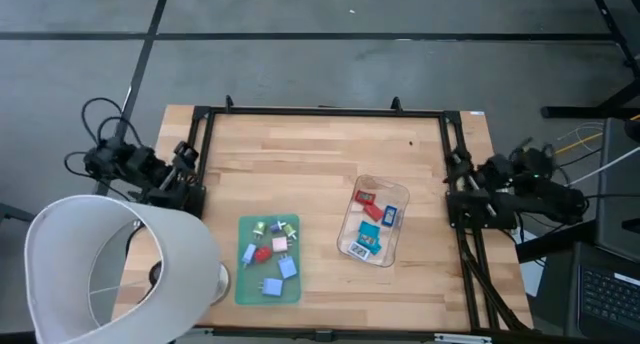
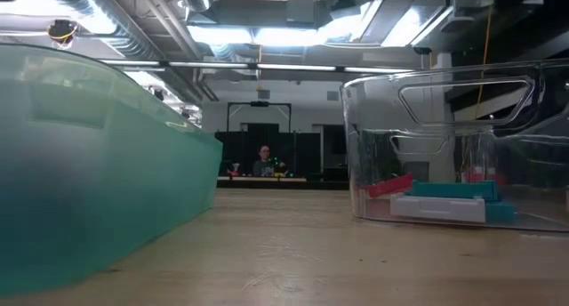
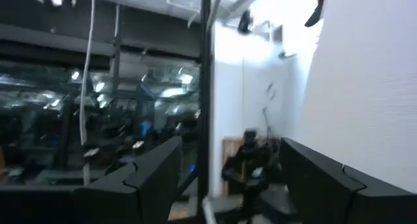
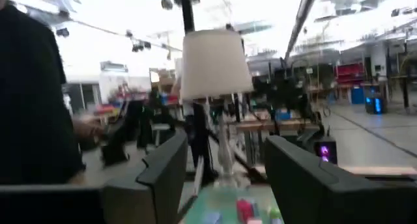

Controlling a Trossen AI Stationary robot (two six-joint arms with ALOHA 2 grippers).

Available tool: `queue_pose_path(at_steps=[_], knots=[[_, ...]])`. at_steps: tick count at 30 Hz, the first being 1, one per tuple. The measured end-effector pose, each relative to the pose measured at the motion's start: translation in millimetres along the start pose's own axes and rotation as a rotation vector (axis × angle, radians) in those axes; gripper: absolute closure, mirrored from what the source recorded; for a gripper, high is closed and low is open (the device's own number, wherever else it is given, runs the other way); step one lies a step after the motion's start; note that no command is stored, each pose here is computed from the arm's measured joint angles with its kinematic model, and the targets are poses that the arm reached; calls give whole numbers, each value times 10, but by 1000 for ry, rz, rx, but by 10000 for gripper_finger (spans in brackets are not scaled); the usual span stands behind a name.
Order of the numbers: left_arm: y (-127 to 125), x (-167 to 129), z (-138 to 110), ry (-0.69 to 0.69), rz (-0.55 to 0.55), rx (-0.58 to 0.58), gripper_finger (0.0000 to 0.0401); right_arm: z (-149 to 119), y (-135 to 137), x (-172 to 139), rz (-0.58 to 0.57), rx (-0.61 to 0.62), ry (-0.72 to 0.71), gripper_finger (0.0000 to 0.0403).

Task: Pick & Place Office items
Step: Return to Home Position

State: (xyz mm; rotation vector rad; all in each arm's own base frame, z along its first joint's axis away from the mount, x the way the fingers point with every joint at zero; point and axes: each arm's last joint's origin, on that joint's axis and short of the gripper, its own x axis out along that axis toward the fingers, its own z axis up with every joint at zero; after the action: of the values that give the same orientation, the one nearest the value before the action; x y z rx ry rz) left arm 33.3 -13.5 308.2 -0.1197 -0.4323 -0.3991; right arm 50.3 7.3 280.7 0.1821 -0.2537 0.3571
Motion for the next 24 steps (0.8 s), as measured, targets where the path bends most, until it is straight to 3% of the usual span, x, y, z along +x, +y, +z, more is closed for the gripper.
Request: queue_pose_path(at_steps=[5,8,9,12,19,24], knots=[[31,81,-596,-57,-22,-42,148,-243,-91,72,28,0,-22,202],[49,19,-965,-172,-33,-84,148,-595,-213,118,9,15,-43,202],[62,29,-1018,-116,7,-105,148,-700,-243,121,11,17,-58,202],[82,36,-1039,-74,69,-119,148,-801,-294,119,-39,17,-70,202],[78,34,-1129,-9,47,-171,149,-951,-351,106,-96,36,54,202],[86,30,-1211,75,68,-146,150,-1011,-358,100,-88,33,118,202]])
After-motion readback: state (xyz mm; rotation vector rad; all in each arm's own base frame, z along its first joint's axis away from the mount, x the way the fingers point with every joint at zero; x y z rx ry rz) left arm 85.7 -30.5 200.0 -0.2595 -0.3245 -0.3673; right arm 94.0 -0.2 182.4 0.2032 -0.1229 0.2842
